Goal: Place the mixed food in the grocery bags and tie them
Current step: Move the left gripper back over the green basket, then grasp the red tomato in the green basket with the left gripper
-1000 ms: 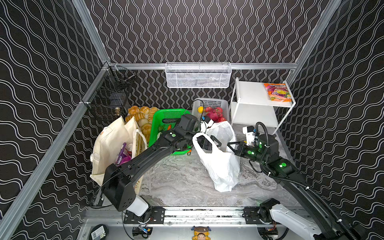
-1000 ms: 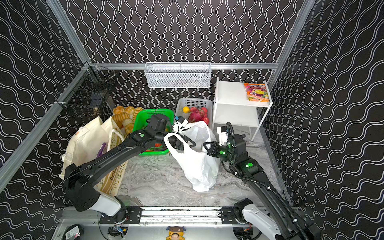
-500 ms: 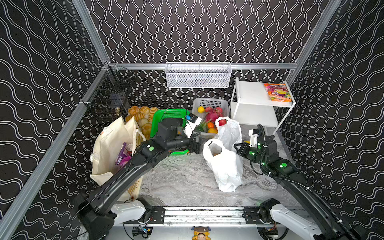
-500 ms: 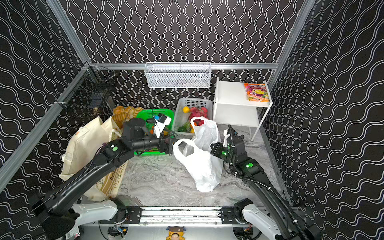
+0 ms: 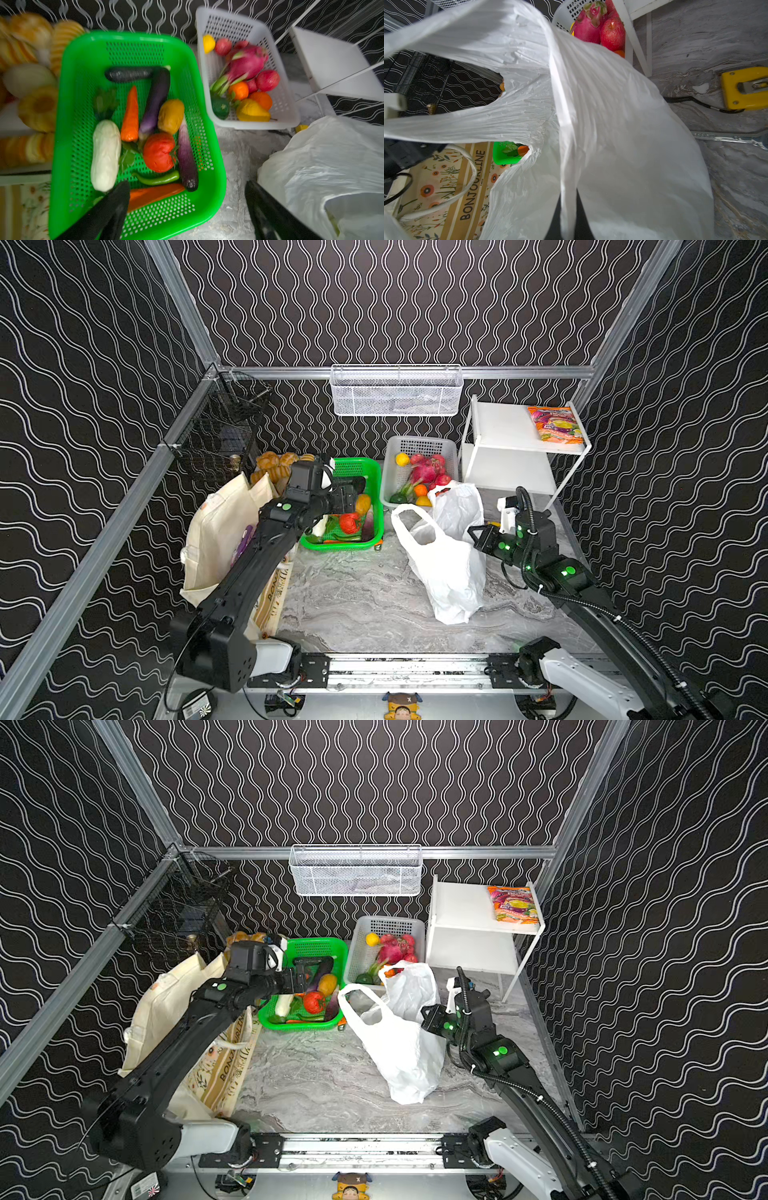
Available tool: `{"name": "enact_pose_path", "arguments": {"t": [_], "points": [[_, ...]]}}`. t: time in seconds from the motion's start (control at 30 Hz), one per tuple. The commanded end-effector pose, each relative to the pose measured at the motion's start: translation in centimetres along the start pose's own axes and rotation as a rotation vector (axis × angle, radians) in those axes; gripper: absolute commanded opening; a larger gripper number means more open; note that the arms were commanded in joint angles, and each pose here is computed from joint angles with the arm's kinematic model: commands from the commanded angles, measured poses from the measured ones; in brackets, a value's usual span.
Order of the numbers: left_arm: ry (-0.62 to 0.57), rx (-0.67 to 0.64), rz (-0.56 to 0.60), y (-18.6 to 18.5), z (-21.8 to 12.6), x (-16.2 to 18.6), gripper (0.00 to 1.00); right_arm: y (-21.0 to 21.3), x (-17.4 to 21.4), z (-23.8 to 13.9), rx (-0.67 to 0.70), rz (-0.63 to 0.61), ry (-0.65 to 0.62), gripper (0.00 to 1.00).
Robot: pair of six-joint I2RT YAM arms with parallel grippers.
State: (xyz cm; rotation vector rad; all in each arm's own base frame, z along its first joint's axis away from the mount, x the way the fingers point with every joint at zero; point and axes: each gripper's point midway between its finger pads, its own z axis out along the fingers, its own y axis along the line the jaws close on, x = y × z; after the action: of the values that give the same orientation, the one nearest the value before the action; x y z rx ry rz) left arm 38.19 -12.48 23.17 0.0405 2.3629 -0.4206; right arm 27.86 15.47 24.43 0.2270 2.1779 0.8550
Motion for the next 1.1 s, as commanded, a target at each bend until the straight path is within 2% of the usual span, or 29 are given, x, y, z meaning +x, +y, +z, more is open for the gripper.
{"name": "enact_pose_path", "arguments": {"t": [0.0, 0.1, 0.2, 0.3, 0.53, 0.7, 0.83, 0.97, 1.07], "points": [[0.156, 0.033, -0.014, 0.3, 2.5, 2.9, 0.85, 1.5, -0.8, -0.3, -0.056, -0.025, -0.019, 0.0], [0.27, 0.02, 0.076, 1.4, 5.4, 4.3, 0.84, 2.0, -1.1, -0.8, -0.061, -0.046, -0.012, 0.0], [0.363, 0.021, 0.117, 2.3, 8.1, 4.8, 0.83, 1.8, -1.3, -1.1, -0.035, -0.061, -0.017, 0.0], [0.411, 0.055, 0.149, 2.2, 10.4, 4.8, 0.83, 1.6, -1.5, -1.3, -0.028, -0.07, -0.033, 0.0], [0.552, 0.003, 0.205, 4.0, 14.1, 6.0, 0.85, 1.9, -1.3, -1.3, -0.045, -0.061, -0.023, 0.0], [0.596, -0.053, 0.225, 5.3, 14.2, 6.9, 0.86, 1.8, -1.1, -1.3, -0.043, -0.061, -0.014, 0.0], [0.628, -0.001, 0.243, 4.7, 14.0, 8.0, 0.86, 2.0, -1.3, -1.3, -0.053, -0.06, -0.022, 0.0], [0.663, -0.019, 0.254, 5.2, 13.8, 8.8, 0.86, 2.2, -1.1, -1.1, -0.06, -0.064, -0.011, 0.0], [0.665, -0.003, 0.265, 5.0, 13.7, 8.8, 0.81, 2.2, -1.0, -1.1, -0.068, -0.063, -0.009, 0.0]]}}
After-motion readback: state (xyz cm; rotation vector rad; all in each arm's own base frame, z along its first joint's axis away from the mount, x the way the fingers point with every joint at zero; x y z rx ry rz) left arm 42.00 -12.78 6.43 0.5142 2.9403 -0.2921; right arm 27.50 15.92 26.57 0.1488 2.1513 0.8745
